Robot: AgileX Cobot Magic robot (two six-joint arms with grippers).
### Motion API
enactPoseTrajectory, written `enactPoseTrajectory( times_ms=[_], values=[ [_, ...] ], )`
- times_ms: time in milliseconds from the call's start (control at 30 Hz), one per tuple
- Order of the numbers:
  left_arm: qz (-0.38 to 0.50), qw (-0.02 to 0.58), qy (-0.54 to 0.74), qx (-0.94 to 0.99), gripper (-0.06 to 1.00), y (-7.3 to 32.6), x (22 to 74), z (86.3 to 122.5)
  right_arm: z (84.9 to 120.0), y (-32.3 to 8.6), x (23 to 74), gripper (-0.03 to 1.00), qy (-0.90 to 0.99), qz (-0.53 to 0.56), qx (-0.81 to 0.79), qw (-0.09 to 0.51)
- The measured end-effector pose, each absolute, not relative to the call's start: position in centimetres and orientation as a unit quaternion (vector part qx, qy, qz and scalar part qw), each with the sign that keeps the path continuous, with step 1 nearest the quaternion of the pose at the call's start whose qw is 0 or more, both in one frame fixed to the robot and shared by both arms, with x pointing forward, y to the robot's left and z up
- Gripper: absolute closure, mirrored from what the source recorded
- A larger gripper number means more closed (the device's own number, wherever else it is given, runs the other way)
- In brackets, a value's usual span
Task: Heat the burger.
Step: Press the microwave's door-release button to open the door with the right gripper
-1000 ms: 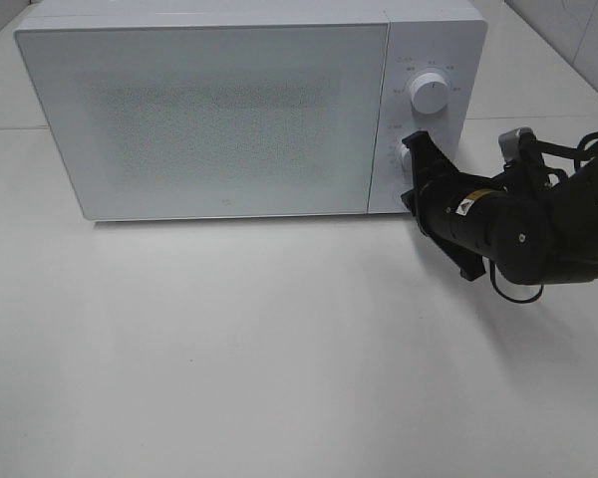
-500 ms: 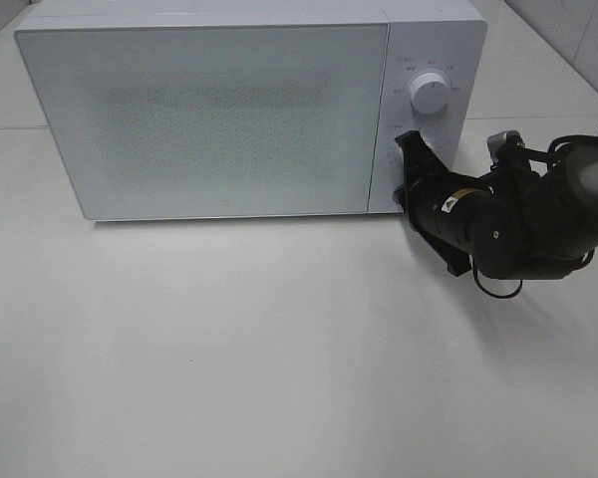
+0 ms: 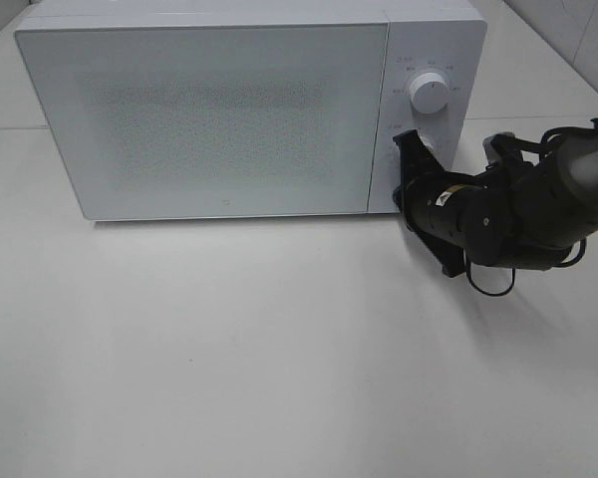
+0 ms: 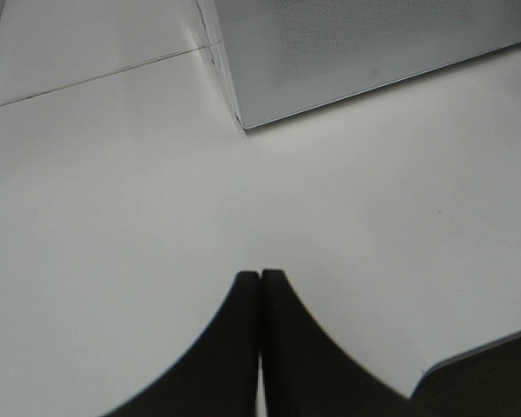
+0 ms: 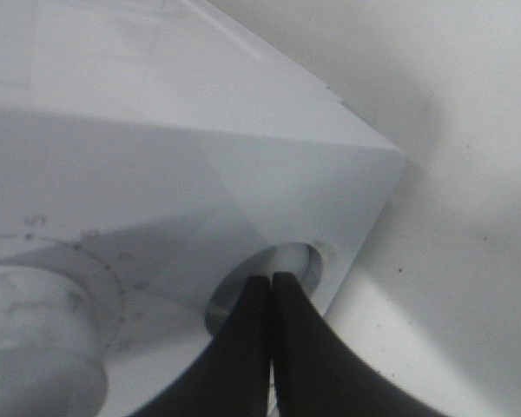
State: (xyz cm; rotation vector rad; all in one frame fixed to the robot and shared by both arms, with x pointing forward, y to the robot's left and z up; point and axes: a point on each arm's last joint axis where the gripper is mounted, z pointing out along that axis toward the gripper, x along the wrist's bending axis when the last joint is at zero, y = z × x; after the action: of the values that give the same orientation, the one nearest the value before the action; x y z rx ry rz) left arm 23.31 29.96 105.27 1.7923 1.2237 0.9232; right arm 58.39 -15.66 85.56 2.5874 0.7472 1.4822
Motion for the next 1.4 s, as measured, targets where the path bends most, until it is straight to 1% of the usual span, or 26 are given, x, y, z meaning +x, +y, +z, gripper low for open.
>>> enactPoseTrajectory(
  times_ms=[1033, 1400],
  values=[
    [0.362, 0.382, 0.479, 0.702, 0.94, 30.0, 23.3, 105.3, 86.0, -15.1, 59.6, 0.97, 0.231, 0.44, 0.868, 0.015],
    [0.362, 0.382, 0.479, 0.702, 0.94, 30.0, 23.3, 105.3, 86.9, -15.6, 58.7, 0.97, 0.256, 0.453, 0.854, 0.021]
  ],
)
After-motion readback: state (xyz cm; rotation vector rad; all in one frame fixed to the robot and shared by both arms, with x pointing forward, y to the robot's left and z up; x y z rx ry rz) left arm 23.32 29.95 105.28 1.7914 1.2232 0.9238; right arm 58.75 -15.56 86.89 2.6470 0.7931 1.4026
